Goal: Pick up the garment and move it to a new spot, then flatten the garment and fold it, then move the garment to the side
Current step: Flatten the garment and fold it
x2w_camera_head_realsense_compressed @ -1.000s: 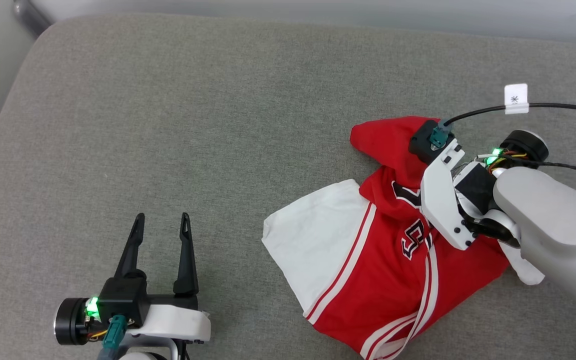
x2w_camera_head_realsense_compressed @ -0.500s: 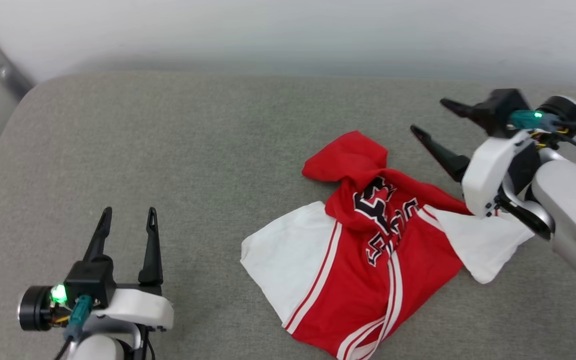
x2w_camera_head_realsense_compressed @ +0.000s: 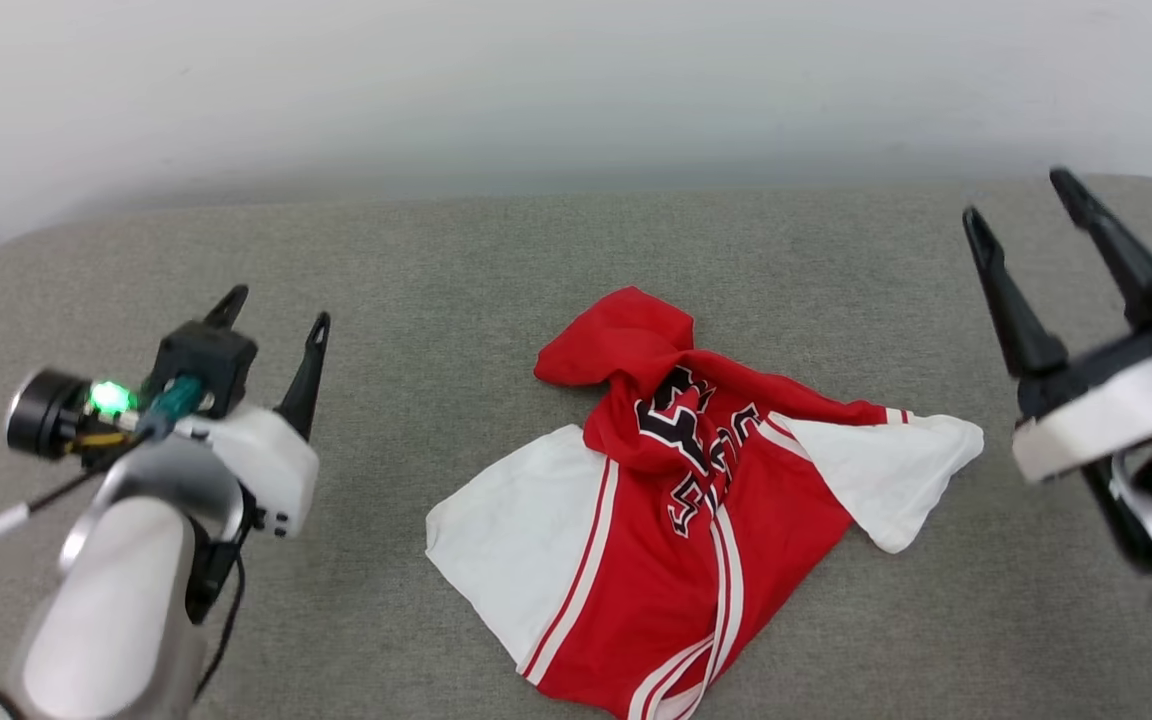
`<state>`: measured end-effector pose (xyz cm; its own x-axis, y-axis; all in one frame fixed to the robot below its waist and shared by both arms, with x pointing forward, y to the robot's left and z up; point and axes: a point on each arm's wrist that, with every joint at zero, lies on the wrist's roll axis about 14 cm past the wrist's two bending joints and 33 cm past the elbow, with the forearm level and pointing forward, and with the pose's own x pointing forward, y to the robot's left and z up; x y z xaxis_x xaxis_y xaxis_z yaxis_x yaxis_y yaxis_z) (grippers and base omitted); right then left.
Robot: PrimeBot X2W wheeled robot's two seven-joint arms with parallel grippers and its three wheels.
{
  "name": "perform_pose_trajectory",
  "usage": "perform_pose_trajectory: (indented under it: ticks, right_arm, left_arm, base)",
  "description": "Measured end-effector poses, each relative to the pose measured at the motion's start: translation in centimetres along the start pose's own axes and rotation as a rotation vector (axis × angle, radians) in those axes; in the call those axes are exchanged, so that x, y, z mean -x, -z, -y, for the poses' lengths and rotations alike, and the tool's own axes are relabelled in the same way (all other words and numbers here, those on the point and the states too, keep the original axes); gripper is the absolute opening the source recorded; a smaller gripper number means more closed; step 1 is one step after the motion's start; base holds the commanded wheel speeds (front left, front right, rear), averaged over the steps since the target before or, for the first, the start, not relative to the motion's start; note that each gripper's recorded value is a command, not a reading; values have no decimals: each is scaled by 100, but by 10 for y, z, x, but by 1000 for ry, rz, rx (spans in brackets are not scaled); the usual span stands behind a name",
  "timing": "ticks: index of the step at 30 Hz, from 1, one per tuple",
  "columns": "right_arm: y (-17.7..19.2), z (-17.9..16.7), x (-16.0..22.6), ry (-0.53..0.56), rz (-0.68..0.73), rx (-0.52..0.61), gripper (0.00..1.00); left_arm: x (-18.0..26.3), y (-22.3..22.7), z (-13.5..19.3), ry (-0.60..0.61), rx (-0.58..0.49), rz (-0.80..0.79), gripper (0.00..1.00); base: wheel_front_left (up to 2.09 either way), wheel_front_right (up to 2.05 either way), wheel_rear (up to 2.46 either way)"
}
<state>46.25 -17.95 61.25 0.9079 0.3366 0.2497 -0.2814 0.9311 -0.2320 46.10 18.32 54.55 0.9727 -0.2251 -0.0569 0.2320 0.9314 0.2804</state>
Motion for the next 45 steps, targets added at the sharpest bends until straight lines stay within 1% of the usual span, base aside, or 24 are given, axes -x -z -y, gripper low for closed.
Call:
perform_pose_trajectory:
  ticks: [2,4,9,12,16,19,22,25,29,34,38,39,40,42,45]
  right_arm:
    - [5,-3,16,34,1,-17,100]
    - [9,-7,29,65,1,-43,100]
    - [23,-10,56,135,-27,-82,100]
    - [36,-14,68,160,-68,-96,100]
    - [46,-15,75,185,-93,-105,100]
    - [52,-18,76,181,-112,-104,100]
    - [59,-21,76,174,-133,-99,100]
    - [65,-22,74,168,-147,-95,100]
    - [73,-25,70,156,-168,-90,100]
    - [84,-27,69,152,-196,-93,100]
    - [89,-29,71,147,-213,-94,100]
    - [90,-30,71,145,-216,-96,100]
    - [91,-31,71,144,-218,-97,100]
    - [91,-30,72,143,-220,-96,100]
    - [84,-27,70,137,-203,-81,100]
  left_arm:
    - [-9,-8,6,52,-41,-28,100]
    - [-15,-10,21,126,-66,-70,100]
    - [-25,-3,44,271,-96,-228,100]
    - [-21,16,64,376,-97,-378,100]
    - [-12,41,77,490,-168,-576,100]
    - [-1,60,89,573,-219,-710,100]
    - [7,75,100,645,-236,-819,100]
    - [13,90,109,702,-291,-899,100]
    - [20,111,118,763,-328,-990,100]
    - [19,127,127,802,-365,-1020,100]
    - [21,133,128,810,-376,-1040,100]
    - [23,134,129,813,-384,-1041,35]
    - [25,133,130,816,-386,-1038,0]
    - [30,132,131,820,-372,-1026,0]
    - [30,125,128,802,-309,-980,0]
  base:
    - [0,0,0]
    - [0,0,0]
    - [0,0,0]
    - [0,0,0]
    - [0,0,0]
    - [0,0,0]
    - [0,0,0]
    - [0,0,0]
    - [0,0,0]
    - [0,0,0]
    - [0,0,0]
    - [0,0,0]
    - [0,0,0]
    - [0,0,0]
    - [0,0,0]
